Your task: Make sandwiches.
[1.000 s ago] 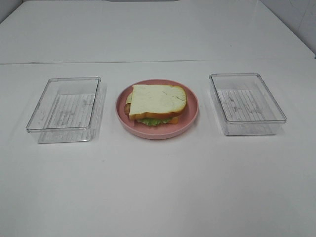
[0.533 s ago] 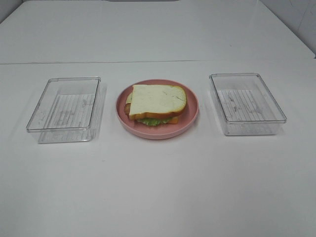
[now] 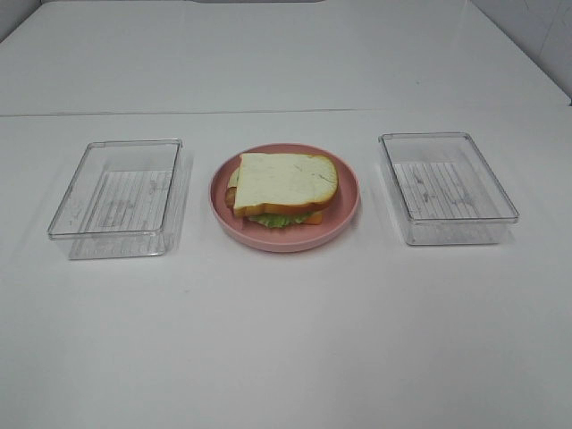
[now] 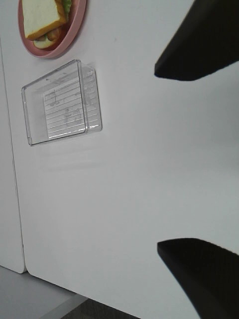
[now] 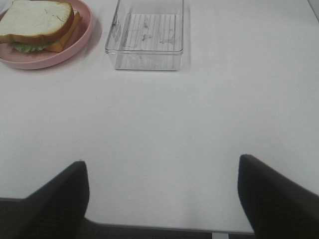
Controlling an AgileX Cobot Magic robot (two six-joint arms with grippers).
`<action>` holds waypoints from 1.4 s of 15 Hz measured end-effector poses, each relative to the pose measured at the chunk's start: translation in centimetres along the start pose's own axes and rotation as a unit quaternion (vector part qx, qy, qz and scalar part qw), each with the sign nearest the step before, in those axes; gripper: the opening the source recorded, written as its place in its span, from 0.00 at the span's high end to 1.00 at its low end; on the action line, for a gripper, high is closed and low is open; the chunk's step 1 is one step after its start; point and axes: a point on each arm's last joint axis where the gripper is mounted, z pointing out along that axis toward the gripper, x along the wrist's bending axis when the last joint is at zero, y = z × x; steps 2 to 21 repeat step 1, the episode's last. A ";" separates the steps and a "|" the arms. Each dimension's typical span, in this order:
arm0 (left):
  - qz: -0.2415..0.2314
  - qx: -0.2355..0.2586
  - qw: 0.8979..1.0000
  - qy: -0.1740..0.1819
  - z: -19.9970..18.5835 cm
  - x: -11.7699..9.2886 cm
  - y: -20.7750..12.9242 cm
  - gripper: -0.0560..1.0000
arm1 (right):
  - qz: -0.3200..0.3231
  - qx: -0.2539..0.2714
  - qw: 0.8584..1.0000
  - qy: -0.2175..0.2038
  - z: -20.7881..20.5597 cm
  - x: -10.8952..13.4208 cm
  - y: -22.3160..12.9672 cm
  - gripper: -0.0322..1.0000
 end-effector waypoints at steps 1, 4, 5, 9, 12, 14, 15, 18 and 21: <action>0.000 0.000 1.000 0.000 0.0 0.0 0.0 0.20 | 0.000 0.000 1.000 0.000 0.0 0.0 0.0 0.20; 0.000 0.000 1.000 0.000 0.0 0.0 0.0 0.20 | 0.000 0.000 1.000 0.000 0.0 0.0 0.0 0.20; 0.000 0.000 1.000 0.000 0.0 0.0 0.0 0.20 | 0.000 0.000 1.000 0.000 0.0 0.0 0.0 0.20; 0.000 0.000 1.000 0.000 0.0 0.0 0.0 0.20 | 0.000 0.000 1.000 0.000 0.0 0.0 0.0 0.20; 0.000 0.000 1.000 0.000 0.0 0.0 0.0 0.20 | 0.000 0.000 1.000 0.000 0.0 0.0 0.0 0.20; 0.000 0.000 1.000 0.000 0.0 0.0 0.0 0.20 | 0.000 0.000 1.000 0.000 0.0 0.0 0.0 0.20; 0.000 0.000 1.000 0.000 0.0 0.0 0.0 0.20 | 0.000 0.000 1.000 0.000 0.0 0.0 0.0 0.20; 0.000 0.000 1.000 0.000 0.0 0.0 0.0 0.20 | 0.000 0.000 1.000 0.000 0.0 0.0 0.0 0.20; 0.000 0.000 1.000 0.000 0.0 0.0 0.0 0.20 | 0.000 0.000 1.000 0.000 0.0 0.0 0.0 0.20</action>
